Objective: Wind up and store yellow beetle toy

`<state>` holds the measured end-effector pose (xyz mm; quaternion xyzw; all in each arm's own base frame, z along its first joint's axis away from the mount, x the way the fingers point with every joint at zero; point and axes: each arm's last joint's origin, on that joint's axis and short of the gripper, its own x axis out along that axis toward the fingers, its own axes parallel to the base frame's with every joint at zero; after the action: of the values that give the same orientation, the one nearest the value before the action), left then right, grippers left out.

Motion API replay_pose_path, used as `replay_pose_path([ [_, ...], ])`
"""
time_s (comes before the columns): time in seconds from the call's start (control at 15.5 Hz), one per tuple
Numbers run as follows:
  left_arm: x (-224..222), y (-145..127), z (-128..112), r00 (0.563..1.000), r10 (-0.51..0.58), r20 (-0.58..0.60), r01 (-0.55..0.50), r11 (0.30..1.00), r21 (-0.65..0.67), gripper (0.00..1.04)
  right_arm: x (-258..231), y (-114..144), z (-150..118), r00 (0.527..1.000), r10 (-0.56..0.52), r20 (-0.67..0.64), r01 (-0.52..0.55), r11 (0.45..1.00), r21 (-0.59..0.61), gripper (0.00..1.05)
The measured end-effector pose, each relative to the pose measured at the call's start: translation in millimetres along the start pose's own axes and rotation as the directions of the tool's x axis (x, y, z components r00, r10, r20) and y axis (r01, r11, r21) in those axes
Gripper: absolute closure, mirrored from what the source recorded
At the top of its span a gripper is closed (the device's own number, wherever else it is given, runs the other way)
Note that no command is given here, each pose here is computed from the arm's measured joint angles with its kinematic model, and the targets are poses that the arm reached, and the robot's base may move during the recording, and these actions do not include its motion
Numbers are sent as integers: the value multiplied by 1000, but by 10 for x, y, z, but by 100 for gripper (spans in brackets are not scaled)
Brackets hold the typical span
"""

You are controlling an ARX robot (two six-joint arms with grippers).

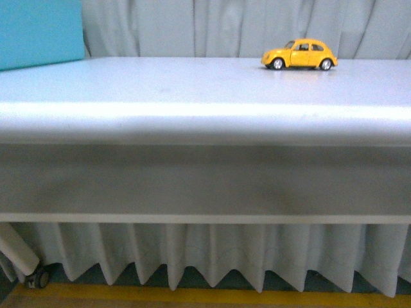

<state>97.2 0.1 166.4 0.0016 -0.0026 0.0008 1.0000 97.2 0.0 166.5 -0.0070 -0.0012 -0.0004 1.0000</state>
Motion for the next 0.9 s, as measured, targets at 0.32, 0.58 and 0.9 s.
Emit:
replay_pose_path([
  [0.32, 0, 0, -1, 1000, 0, -1, 0, 1000, 0, 7, 0, 0, 1, 1000, 0, 1, 0, 1000, 0, 7],
  [0.58, 0, 0, -1, 1000, 0, -1, 0, 1000, 0, 7, 0, 0, 1, 1000, 0, 1, 0, 1000, 1, 7],
  [0.9, 0, 1, -1, 1000, 2, -1, -2, 1000, -1, 7, 0, 0, 2, 1000, 0, 2, 0, 1000, 3, 7],
])
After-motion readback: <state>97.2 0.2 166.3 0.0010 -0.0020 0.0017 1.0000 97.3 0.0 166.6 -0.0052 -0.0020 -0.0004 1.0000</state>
